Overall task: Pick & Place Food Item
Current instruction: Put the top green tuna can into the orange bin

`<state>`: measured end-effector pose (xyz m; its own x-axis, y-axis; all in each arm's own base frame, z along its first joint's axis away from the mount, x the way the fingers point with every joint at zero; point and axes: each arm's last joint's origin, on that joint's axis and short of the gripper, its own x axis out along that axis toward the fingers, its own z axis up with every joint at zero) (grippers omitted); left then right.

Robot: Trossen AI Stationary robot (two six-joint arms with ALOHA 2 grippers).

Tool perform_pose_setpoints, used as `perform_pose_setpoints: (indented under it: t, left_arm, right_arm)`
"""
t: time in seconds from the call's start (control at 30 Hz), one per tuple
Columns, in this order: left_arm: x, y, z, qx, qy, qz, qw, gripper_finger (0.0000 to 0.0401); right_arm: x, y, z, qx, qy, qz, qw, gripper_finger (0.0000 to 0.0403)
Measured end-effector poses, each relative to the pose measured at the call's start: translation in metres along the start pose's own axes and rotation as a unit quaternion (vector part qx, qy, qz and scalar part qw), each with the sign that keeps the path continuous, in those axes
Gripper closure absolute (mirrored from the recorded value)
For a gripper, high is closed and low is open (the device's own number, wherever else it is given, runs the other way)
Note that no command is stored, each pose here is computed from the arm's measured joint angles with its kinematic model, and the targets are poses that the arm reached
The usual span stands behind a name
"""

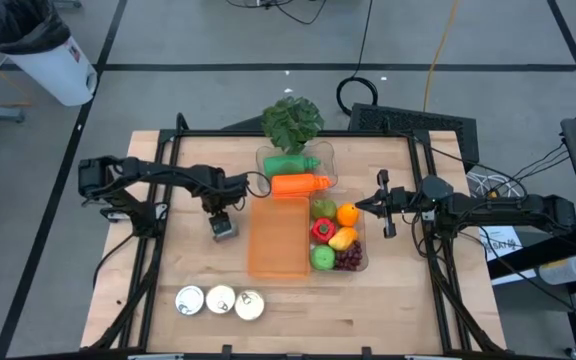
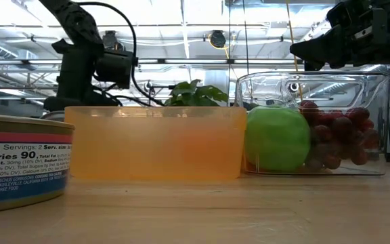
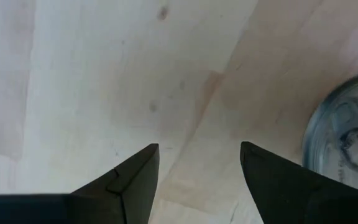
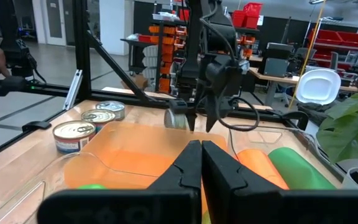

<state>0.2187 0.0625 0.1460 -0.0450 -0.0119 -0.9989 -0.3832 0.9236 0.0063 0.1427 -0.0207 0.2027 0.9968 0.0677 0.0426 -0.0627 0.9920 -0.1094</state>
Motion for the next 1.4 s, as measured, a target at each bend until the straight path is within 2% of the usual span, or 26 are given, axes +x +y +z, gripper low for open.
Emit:
perform_pose_setpoints:
  t: [0.2, 0.37, 0.5, 0.63, 0.9, 1.0, 1.13, 1.4]
  left_arm:
    - [-0.008, 0.010, 0.001, -0.003, -0.015, 0.014, 1.000, 0.0162]
    - [-0.028, 0.016, 0.003, -0.010, -0.061, 0.052, 0.997, 0.0162]
    - [-0.048, 0.016, -0.002, -0.005, -0.071, 0.056, 0.996, 0.0162]
    - [-0.074, 0.010, -0.010, -0.028, -0.082, 0.021, 0.996, 0.0162]
    - [-0.110, -0.030, -0.019, -0.005, -0.120, -0.037, 0.992, 0.0162]
    - [-0.110, -0.048, -0.024, 0.004, -0.118, -0.049, 0.992, 0.0162]
    - [-0.101, -0.065, -0.030, 0.006, -0.103, -0.030, 0.994, 0.0162]
    - [-0.077, -0.073, -0.039, -0.008, -0.103, 0.003, 0.995, 0.0162]
  right_arm:
    - [0.000, 0.000, 0.000, 0.000, 0.000, 0.000, 1.000, 0.0403]
    - [0.000, 0.000, 0.000, 0.000, 0.000, 0.000, 1.000, 0.0403]
    - [0.000, 0.000, 0.000, 0.000, 0.000, 0.000, 1.000, 0.0403]
    - [0.000, 0.000, 0.000, 0.000, 0.000, 0.000, 1.000, 0.0403]
    - [0.000, 0.000, 0.000, 0.000, 0.000, 0.000, 1.000, 0.0403]
    - [0.000, 0.000, 0.000, 0.000, 0.000, 0.000, 1.000, 0.0403]
    - [0.000, 0.000, 0.000, 0.000, 0.000, 0.000, 1.000, 0.0403]
    - [0.000, 0.000, 0.000, 0.000, 0.000, 0.000, 1.000, 0.0403]
